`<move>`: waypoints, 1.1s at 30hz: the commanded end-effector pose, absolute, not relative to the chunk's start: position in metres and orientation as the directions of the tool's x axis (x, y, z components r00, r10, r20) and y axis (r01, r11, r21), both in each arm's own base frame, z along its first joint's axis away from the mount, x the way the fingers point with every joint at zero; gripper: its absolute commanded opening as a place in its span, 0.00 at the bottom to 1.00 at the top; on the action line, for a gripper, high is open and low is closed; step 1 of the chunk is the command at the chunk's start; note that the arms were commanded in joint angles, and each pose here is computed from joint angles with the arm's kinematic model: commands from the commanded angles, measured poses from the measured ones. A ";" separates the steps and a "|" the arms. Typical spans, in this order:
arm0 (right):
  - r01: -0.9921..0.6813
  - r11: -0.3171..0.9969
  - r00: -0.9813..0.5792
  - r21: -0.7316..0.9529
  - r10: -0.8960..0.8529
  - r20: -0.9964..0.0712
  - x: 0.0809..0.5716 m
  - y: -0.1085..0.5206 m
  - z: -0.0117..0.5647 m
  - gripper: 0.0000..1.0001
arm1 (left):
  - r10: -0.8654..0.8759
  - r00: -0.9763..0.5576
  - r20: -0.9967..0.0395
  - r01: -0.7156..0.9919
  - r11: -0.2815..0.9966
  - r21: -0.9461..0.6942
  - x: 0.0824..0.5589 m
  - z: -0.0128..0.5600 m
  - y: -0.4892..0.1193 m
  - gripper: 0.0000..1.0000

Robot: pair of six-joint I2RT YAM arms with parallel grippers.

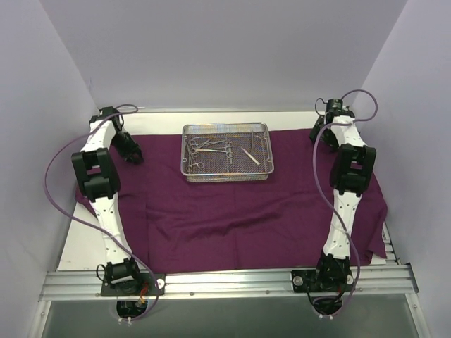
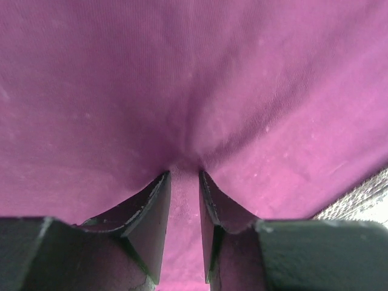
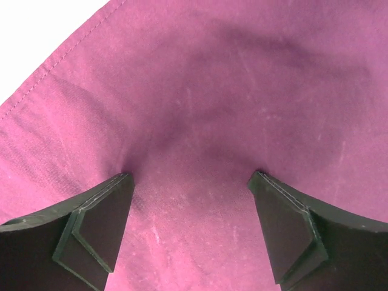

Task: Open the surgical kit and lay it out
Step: Smooth out the surgical kit at the center of the board.

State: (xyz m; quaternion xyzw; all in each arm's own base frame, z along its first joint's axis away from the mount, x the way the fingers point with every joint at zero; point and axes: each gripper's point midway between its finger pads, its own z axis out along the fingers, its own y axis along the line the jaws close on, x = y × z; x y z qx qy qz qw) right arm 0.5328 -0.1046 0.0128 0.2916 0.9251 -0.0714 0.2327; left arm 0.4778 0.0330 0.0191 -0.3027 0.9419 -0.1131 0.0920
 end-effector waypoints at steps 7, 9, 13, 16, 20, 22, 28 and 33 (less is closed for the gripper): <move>0.529 0.833 -0.822 -0.164 0.455 -0.343 0.511 -0.104 -0.056 0.87 | -0.601 -0.797 -0.055 -0.595 0.798 -0.092 0.493 -0.024 0.063 0.36; 0.527 0.834 -0.825 -0.162 0.457 -0.333 0.512 -0.102 -0.065 0.88 | -0.606 -0.795 -0.034 -0.601 0.794 -0.091 0.494 -0.033 0.062 0.36; 0.520 0.840 -0.827 -0.154 0.450 -0.337 0.522 -0.102 -0.069 0.89 | -0.639 -0.767 -0.054 -0.626 0.764 -0.158 0.513 -0.032 0.065 0.36; 0.518 0.842 -0.829 -0.152 0.450 -0.332 0.525 -0.103 -0.071 0.89 | -0.664 -0.746 -0.053 -0.633 0.731 -0.254 0.528 -0.035 0.063 0.36; 0.511 0.850 -0.831 -0.130 0.450 -0.326 0.526 -0.096 -0.071 0.89 | -0.652 -0.750 -0.110 -0.579 0.729 -0.364 0.556 -0.025 0.058 0.36; 0.510 0.852 -0.830 -0.117 0.453 -0.325 0.527 -0.093 -0.070 0.89 | -0.657 -0.745 -0.113 -0.576 0.720 -0.388 0.561 -0.026 0.058 0.36; 0.504 0.862 -0.822 -0.054 0.460 -0.335 0.529 -0.076 -0.050 0.89 | -0.635 -0.745 -0.202 -0.520 0.744 -0.420 0.569 0.025 0.063 0.37; 0.497 0.868 -0.787 -0.015 0.443 -0.430 0.545 -0.071 -0.001 0.90 | -0.646 -0.692 -0.322 -0.523 0.757 -0.392 0.563 0.106 0.066 0.39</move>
